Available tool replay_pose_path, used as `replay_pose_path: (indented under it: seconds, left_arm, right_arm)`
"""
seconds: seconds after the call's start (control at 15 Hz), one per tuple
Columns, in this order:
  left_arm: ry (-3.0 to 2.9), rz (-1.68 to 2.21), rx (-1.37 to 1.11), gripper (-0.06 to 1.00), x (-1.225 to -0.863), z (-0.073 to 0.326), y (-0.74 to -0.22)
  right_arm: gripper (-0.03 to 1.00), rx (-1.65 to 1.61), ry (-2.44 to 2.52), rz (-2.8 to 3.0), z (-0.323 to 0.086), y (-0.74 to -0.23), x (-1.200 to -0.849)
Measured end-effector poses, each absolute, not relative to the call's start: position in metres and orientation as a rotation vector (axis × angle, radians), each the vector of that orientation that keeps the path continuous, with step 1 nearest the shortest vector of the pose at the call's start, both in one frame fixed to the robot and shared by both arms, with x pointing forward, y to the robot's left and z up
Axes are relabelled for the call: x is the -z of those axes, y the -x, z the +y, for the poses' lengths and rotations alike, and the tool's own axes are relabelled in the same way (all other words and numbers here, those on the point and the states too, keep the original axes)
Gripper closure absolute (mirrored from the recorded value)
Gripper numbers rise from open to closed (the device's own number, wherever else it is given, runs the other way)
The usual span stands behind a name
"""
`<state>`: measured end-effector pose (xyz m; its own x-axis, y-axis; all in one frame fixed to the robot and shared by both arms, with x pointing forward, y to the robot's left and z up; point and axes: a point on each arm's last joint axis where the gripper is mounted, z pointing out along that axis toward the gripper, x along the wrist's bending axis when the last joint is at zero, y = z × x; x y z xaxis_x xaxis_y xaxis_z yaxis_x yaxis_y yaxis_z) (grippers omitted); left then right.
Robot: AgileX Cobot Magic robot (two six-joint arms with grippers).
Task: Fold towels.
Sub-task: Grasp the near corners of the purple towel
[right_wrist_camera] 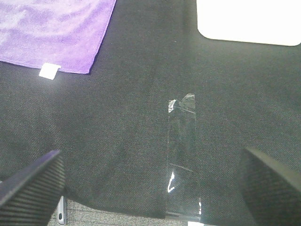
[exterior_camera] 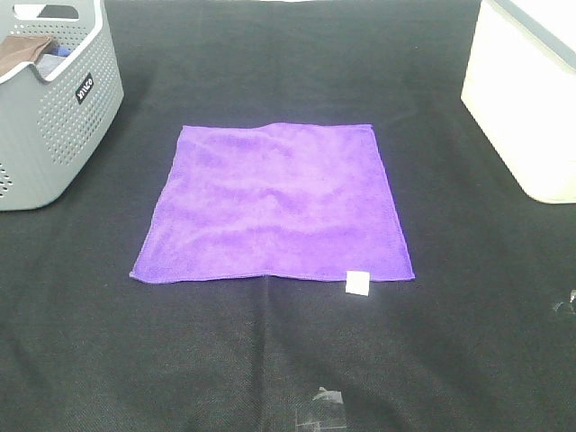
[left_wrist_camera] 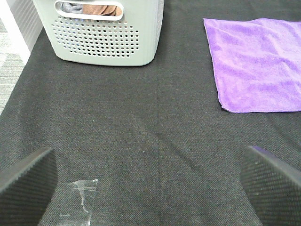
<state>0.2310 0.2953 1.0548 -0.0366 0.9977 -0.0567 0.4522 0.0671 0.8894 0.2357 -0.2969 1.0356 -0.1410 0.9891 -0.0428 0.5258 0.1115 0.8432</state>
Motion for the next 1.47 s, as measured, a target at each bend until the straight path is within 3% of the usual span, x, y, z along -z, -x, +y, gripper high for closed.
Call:
replay_pose_path:
  seconds: [1.47]
  left_arm:
    - [-1.484, 1.593, -0.917, -0.05, -1.0548, 0.2953, -0.231]
  right_arm:
    - [0.01, -0.919, -1.482, 1.749, -0.2969, -0.2357, -1.0356]
